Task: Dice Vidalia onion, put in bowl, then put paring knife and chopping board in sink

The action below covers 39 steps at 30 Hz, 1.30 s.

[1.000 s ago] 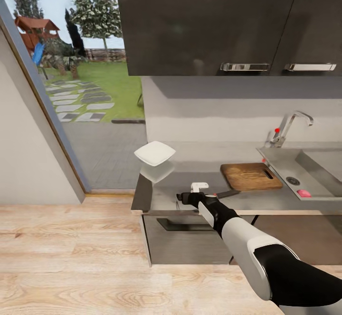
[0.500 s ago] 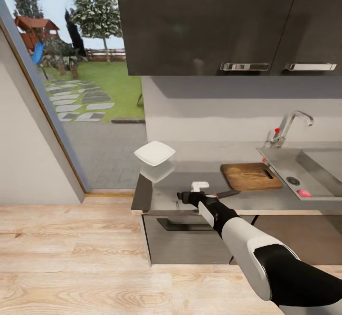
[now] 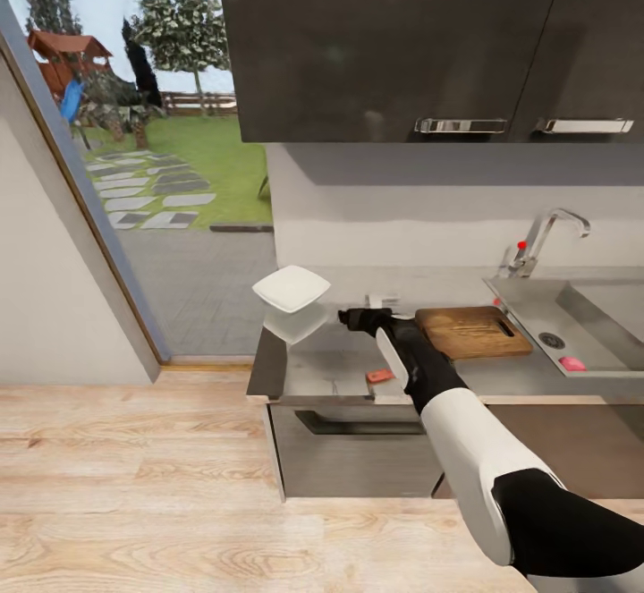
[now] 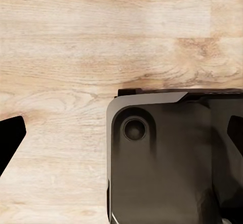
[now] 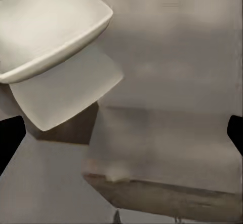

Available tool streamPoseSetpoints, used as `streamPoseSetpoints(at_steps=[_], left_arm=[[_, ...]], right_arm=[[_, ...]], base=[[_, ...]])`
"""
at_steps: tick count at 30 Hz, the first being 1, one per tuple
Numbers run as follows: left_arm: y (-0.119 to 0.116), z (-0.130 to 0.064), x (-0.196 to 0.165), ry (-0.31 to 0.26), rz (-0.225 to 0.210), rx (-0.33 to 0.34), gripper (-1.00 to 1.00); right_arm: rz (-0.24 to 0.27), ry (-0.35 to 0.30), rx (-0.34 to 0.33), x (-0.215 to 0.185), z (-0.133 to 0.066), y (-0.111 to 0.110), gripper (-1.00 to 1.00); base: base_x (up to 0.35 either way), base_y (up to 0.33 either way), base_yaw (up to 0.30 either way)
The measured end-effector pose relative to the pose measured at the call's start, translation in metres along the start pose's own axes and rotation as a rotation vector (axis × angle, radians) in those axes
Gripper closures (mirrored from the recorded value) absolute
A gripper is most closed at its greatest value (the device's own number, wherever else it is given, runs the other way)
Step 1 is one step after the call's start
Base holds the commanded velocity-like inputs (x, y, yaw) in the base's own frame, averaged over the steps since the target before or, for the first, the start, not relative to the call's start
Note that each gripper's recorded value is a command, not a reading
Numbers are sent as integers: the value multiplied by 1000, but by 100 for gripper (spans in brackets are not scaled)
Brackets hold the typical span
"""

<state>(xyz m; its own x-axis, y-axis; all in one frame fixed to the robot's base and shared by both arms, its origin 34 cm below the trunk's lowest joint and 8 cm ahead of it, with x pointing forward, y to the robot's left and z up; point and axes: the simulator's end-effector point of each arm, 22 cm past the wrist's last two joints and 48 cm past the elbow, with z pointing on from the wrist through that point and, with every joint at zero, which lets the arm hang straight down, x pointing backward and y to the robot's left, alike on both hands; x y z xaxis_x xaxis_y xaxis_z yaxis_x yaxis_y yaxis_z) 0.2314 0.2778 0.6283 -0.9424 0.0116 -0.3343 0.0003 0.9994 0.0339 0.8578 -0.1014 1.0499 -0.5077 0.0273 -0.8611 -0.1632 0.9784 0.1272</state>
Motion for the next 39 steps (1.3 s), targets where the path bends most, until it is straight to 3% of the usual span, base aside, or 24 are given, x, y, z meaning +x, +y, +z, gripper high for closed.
streamPoseSetpoints(at_steps=[6,20,39], left_arm=[[-1,0,1,2,3,1,-100],[-1,0,1,2,3,2,-100],[0,-1,6,14,3,1,-100]], right_arm=[[-8,-21,22,-14,-4,-14,-100],[-21,-12,33,-10,-3,-18,-100],[-37,55,45,32,8,-25,-100]], base=[[-140,-62,0],[-293,-119,0],[-306,-123,0]])
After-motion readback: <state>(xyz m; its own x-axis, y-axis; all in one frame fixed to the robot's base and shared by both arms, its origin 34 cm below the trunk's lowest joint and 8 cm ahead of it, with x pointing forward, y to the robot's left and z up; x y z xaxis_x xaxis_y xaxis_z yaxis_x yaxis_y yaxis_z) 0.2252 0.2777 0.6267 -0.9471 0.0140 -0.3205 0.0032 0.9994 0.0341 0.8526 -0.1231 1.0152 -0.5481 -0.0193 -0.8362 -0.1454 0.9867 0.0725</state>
